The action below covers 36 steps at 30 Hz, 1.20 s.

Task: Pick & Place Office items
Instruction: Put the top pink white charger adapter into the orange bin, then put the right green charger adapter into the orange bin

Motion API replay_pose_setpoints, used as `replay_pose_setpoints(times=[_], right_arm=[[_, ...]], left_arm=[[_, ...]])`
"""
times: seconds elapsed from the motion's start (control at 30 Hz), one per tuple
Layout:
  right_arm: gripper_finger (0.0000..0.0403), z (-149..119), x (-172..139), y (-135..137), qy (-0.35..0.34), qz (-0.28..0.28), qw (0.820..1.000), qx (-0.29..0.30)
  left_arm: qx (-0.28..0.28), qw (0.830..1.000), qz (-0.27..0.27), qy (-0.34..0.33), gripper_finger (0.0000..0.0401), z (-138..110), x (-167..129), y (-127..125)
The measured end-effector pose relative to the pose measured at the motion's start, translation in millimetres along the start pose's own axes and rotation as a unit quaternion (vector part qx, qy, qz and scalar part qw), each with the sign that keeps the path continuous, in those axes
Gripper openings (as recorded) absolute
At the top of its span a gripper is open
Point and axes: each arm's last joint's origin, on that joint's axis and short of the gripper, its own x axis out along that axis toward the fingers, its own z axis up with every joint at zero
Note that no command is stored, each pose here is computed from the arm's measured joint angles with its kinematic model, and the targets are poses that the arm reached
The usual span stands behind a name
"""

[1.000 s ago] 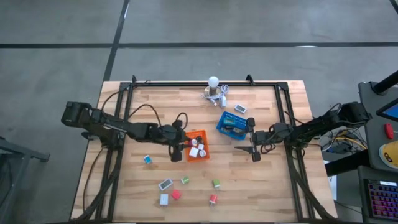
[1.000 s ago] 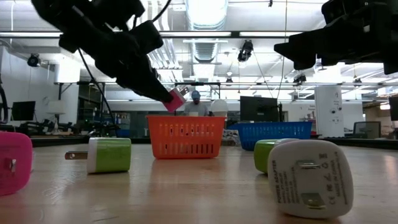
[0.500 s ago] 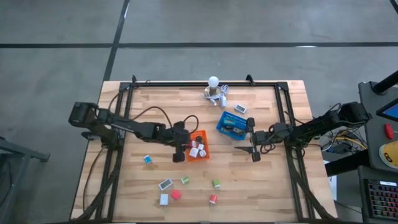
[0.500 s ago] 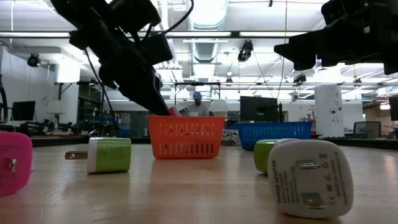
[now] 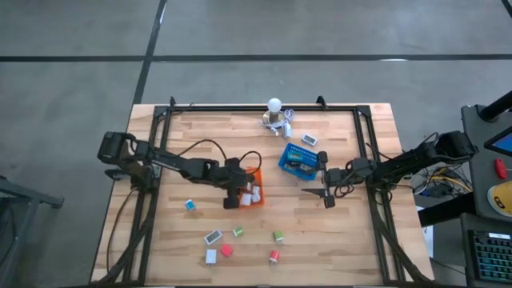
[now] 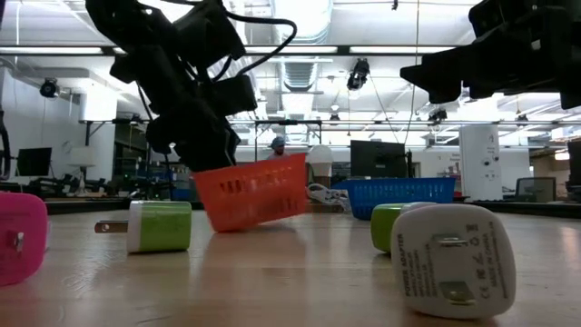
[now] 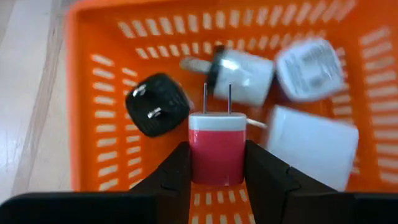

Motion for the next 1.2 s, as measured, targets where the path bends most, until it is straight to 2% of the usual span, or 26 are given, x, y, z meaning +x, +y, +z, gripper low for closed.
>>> replay_pose_setpoints(times=[0.3, 0.47, 0.57, 0.97, 1.2], right_arm=[[0.0242, 0, 0, 0, 0.002, 0.000, 1.000, 0.000], [0.0242, -1, 0, 0, 0.003, 0.000, 1.000, 0.000], [0.0242, -1, 0, 0, 0.003, 0.000, 1.000, 0.000], [0.0242, -2, 0, 0, 0.009, 0.001, 1.000, 0.000], [0.0242, -2, 0, 0, 0.012, 0.003, 1.000, 0.008]], left_arm=[[-0.006, 1.000, 0.000, -0.005, 0.0112, 4, -1, 0], [-0.008, 1.000, -0.002, -0.006, 0.0169, 5, -1, 0], [-0.007, 1.000, -0.006, -0.001, 0.0186, 4, -1, -1], [0.011, 1.000, -0.019, -0.007, 0.0194, 7, -4, -2], [0.029, 0.997, -0.023, -0.071, 0.0194, 16, -23, -4]])
